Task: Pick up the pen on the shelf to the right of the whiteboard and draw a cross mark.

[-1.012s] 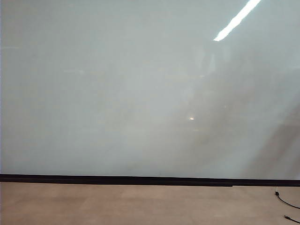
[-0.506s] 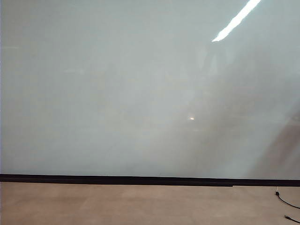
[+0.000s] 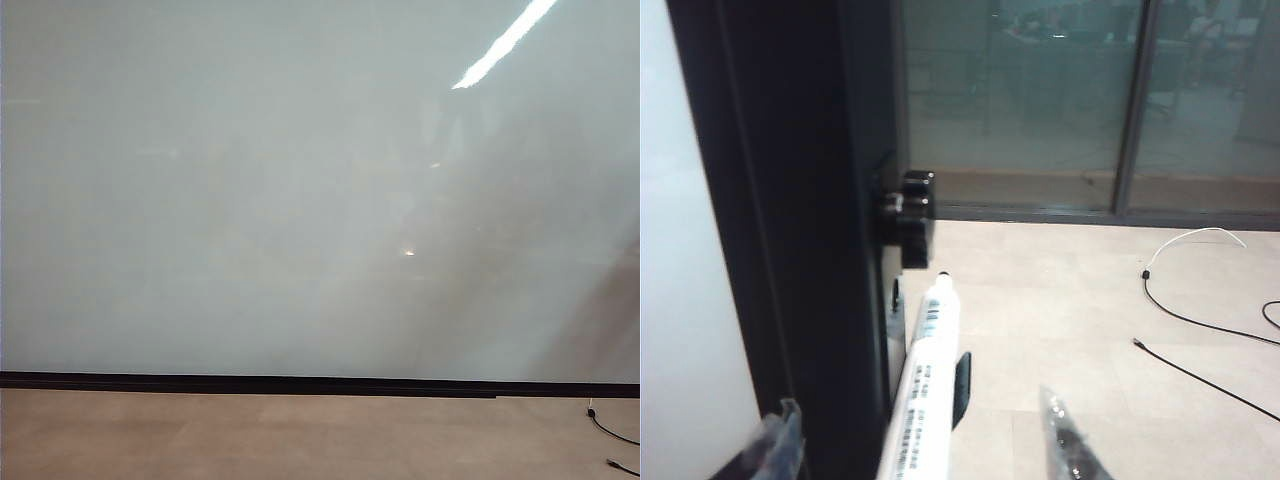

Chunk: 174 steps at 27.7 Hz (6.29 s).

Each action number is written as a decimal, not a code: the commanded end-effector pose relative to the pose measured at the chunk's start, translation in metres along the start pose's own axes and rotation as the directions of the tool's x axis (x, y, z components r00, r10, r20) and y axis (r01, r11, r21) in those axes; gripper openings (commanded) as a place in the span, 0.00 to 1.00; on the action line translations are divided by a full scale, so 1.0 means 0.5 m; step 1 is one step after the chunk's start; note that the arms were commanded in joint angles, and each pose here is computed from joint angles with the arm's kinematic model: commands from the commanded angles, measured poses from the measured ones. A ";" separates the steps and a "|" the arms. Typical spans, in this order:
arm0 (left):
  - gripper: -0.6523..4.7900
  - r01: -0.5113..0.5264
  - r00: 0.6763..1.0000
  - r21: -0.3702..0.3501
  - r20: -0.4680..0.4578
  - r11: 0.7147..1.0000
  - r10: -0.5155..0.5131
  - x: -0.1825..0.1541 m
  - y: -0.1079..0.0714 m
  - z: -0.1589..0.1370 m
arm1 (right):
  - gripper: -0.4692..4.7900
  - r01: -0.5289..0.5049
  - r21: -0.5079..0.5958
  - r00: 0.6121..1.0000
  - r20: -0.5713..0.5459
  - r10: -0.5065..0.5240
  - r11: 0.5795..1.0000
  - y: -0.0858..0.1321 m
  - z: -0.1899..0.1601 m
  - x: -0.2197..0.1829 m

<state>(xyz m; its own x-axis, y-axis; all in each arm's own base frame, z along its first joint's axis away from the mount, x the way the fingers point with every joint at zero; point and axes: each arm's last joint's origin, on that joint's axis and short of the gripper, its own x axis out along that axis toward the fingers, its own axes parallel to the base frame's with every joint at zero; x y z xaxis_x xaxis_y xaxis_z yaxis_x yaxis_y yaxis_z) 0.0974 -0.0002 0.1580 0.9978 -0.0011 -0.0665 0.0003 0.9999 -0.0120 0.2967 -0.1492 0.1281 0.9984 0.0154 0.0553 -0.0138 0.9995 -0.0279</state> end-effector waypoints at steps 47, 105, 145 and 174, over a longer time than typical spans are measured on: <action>0.11 0.004 1.000 0.004 0.011 1.000 -0.004 0.000 0.000 0.004 | 0.08 -0.033 -0.048 0.998 0.051 0.035 0.998 0.001 0.029 -0.001; 0.11 0.004 1.000 0.004 0.011 1.000 -0.004 0.000 0.000 0.004 | 0.08 -0.410 0.488 0.888 0.024 0.458 0.770 0.398 0.153 -0.193; 0.11 0.004 1.000 0.004 0.011 1.000 -0.004 0.000 0.000 0.004 | 0.08 -0.417 0.641 0.875 0.090 0.476 0.645 0.438 0.153 -0.083; 0.11 0.004 1.000 0.004 0.010 1.000 -0.004 0.000 0.000 0.003 | 0.08 -0.327 0.650 0.918 0.045 0.395 0.686 0.435 0.142 -0.076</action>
<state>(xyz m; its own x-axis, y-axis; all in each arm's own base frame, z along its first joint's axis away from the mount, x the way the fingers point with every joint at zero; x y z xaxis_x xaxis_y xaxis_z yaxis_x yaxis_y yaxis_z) 0.0974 -0.0002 0.1580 0.9978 -0.0015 -0.0669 0.0007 0.9999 -0.0120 0.2516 0.0704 0.1898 0.8990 0.4312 0.0768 -0.3831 0.6889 0.6153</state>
